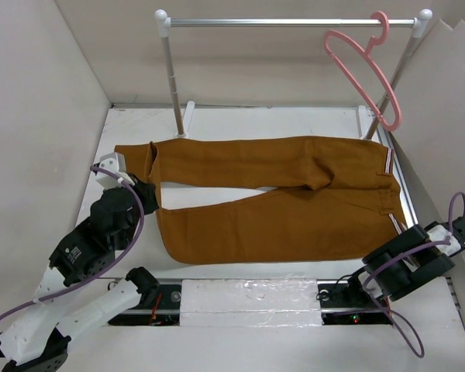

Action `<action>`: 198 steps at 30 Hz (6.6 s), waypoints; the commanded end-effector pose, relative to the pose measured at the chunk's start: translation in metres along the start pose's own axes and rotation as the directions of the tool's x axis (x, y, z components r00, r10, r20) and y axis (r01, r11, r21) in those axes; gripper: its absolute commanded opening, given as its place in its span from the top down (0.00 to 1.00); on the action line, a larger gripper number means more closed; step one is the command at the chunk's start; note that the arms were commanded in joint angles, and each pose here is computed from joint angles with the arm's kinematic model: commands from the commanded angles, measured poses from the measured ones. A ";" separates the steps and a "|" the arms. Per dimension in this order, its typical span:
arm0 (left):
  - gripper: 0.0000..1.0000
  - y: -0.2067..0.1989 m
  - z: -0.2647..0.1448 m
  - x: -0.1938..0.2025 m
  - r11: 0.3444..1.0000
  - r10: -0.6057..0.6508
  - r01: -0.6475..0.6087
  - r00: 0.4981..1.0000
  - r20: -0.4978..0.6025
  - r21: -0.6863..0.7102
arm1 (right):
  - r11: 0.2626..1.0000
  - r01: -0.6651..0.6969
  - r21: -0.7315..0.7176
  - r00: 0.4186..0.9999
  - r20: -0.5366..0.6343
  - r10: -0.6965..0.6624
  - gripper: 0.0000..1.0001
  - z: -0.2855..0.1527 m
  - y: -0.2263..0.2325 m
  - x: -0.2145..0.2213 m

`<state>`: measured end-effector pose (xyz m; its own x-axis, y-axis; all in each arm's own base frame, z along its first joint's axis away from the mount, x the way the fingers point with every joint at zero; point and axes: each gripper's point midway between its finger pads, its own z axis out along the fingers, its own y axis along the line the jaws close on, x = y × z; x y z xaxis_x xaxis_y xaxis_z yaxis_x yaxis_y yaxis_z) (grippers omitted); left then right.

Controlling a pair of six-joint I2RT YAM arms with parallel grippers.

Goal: Place the trousers on the hanger
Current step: Fold the trousers at the center of the board.

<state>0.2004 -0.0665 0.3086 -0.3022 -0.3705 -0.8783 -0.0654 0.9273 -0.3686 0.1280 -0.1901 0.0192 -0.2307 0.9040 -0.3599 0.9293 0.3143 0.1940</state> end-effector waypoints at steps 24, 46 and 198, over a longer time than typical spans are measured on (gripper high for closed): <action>1.00 -0.004 -0.007 -0.042 0.998 -0.065 0.066 0.988 0.137 -0.001 | 0.978 0.169 -0.123 0.984 0.083 -0.160 0.63 -0.001 0.020 -0.032; 1.00 0.014 0.008 -0.045 0.990 0.024 0.005 0.979 0.205 -0.138 | 0.989 0.144 -0.042 0.990 0.011 -0.143 0.53 0.012 0.005 -0.021; 0.50 0.274 0.137 0.053 0.384 -0.395 0.223 0.917 0.059 -0.896 | 0.697 0.492 -0.521 0.867 0.217 -0.449 0.50 -0.057 0.144 0.040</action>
<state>0.2798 0.1622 0.0802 -0.2674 -0.7350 -0.6232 -0.9454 0.3253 0.0220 0.2309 -0.0945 0.0834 -0.5152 0.6139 -0.5980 0.4421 0.7881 0.4283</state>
